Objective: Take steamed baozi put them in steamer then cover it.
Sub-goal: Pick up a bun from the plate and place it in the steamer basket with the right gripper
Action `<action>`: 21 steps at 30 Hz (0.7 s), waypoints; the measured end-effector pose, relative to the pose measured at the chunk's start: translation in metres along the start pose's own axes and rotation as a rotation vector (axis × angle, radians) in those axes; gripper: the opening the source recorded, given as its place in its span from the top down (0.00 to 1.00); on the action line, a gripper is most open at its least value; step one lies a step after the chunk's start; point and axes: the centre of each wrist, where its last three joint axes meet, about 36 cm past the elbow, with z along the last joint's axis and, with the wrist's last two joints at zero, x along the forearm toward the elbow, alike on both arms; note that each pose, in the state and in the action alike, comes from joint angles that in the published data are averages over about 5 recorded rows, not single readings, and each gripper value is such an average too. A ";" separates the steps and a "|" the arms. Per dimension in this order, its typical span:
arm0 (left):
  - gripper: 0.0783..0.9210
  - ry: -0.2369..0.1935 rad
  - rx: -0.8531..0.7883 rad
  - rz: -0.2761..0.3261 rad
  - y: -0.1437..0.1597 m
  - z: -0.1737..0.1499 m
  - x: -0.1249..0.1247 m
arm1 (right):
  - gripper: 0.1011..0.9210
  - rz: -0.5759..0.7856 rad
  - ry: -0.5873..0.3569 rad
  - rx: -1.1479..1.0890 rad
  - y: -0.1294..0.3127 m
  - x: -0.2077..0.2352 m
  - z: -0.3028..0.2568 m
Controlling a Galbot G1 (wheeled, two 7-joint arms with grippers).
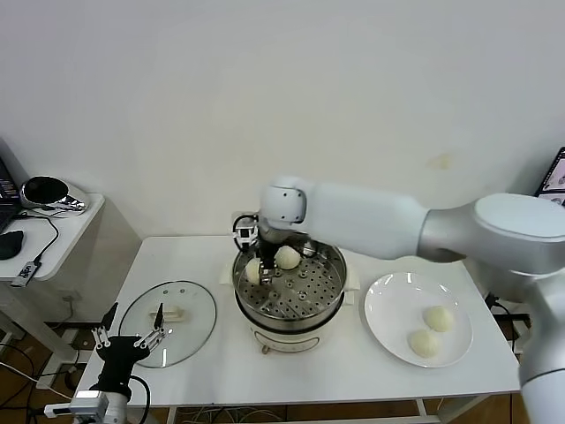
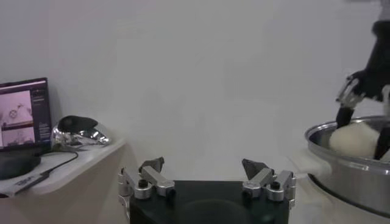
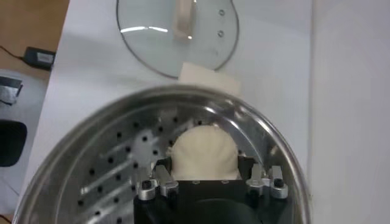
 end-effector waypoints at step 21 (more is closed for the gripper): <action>0.12 0.009 0.006 0.000 -0.002 0.007 -0.004 | 0.20 -0.001 0.035 -0.020 0.000 -0.016 -0.006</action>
